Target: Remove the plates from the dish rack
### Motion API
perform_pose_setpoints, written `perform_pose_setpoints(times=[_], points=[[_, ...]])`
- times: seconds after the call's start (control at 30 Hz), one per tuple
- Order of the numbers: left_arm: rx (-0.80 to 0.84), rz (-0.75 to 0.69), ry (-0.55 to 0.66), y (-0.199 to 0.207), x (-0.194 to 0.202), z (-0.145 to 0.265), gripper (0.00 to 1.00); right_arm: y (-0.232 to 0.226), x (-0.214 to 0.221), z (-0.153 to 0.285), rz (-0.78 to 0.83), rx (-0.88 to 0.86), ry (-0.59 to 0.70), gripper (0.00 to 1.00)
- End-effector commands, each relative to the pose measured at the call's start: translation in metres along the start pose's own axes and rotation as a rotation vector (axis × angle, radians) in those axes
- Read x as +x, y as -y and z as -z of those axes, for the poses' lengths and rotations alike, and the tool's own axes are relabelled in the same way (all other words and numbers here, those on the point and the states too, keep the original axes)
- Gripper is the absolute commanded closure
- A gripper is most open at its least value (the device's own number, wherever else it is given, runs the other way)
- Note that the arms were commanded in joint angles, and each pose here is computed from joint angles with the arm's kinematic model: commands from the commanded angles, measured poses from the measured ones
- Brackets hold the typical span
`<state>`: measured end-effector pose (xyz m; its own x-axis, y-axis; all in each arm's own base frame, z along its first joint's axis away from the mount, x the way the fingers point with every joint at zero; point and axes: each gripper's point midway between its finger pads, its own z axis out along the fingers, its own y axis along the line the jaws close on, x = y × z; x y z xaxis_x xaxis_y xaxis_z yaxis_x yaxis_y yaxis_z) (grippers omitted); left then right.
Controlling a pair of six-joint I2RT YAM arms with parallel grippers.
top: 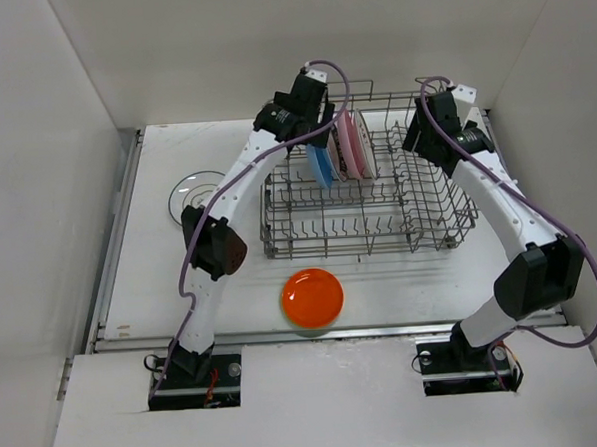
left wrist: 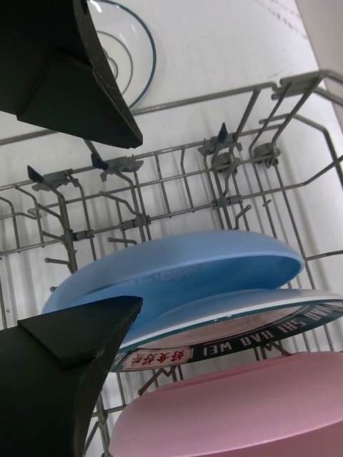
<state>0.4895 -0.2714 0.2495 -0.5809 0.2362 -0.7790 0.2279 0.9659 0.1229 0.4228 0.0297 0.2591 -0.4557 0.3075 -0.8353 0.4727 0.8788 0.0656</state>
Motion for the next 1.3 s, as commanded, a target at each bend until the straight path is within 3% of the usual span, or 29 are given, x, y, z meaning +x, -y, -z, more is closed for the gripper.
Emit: perform_pose_setpoints(times=[0.0, 0.2, 0.33, 0.37, 0.47, 0.63, 0.87, 1.27], points=[[0.018, 0.018, -0.039, 0.009, 0.013, -0.01, 0.18, 0.009, -0.018, 0.013, -0.026, 0.001, 0.068, 0.16], [-0.01, 0.025, -0.135, 0.01, 0.043, -0.026, 0.39, 0.014, -0.004, 0.012, -0.011, 0.004, 0.044, 0.16], [-0.008, 0.042, -0.185, 0.017, 0.058, -0.027, 0.65, 0.018, -0.008, 0.017, -0.018, 0.007, 0.058, 0.16], [-0.009, 0.055, -0.185, 0.018, 0.058, -0.027, 0.8, 0.018, -0.008, 0.017, -0.018, 0.007, 0.058, 0.16], [-0.004, 0.102, -0.15, 0.017, 0.045, -0.017, 0.99, 0.021, -0.007, 0.019, -0.019, 0.015, 0.063, 0.16], [0.034, 0.186, 0.006, 0.013, -0.009, 0.017, 1.0, 0.025, -0.009, 0.018, -0.019, 0.035, 0.073, 0.16], [-0.03, 0.191, 0.164, -0.022, -0.058, 0.074, 1.0, 0.024, -0.016, 0.021, -0.011, 0.029, 0.086, 0.16], [-0.184, 0.144, 0.291, -0.101, -0.082, 0.174, 1.0, -0.012, -0.014, 0.046, 0.078, -0.252, 0.041, 0.17]])
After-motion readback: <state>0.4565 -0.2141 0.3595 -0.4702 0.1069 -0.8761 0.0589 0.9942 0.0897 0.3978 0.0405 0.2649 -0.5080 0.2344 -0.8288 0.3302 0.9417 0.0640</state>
